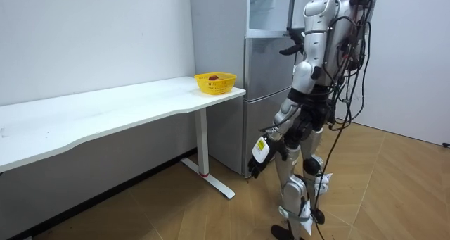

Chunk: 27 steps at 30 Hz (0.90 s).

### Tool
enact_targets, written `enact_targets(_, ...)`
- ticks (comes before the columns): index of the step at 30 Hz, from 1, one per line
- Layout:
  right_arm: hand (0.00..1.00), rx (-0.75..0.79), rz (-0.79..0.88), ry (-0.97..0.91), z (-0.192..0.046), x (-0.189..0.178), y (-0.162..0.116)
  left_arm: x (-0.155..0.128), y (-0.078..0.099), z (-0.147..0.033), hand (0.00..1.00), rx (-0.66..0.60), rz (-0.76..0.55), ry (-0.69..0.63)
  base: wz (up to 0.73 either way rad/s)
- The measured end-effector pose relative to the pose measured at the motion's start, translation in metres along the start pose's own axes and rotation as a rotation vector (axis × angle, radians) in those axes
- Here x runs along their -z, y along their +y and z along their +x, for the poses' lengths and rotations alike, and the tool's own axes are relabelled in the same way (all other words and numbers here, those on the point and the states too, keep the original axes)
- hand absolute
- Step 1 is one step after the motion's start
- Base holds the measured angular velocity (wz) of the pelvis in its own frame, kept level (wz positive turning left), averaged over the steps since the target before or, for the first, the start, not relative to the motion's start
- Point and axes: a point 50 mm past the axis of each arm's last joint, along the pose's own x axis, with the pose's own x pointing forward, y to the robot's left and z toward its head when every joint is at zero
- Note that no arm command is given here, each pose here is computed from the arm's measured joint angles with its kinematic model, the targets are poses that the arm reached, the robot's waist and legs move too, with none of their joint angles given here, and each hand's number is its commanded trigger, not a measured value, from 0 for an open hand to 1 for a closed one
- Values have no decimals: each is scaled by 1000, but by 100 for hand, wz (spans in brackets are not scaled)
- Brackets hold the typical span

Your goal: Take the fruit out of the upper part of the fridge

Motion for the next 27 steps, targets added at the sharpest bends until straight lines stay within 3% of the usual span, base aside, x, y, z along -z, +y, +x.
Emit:
enact_targets(6, 0, -120, -57, 123, -21, 25, 15, 2, 1, 0, 0, -2, -37, 18, -2)
enact_targets(13, 0, -325, -141, 414, -67, 73, 28, 0, 1, 0, 0, -6, -39, 14, 0)
enact_targets(27, 0, -494, -205, 695, -120, 107, 36, -13, 8, -1, 0, -72, -107, -54, 2)
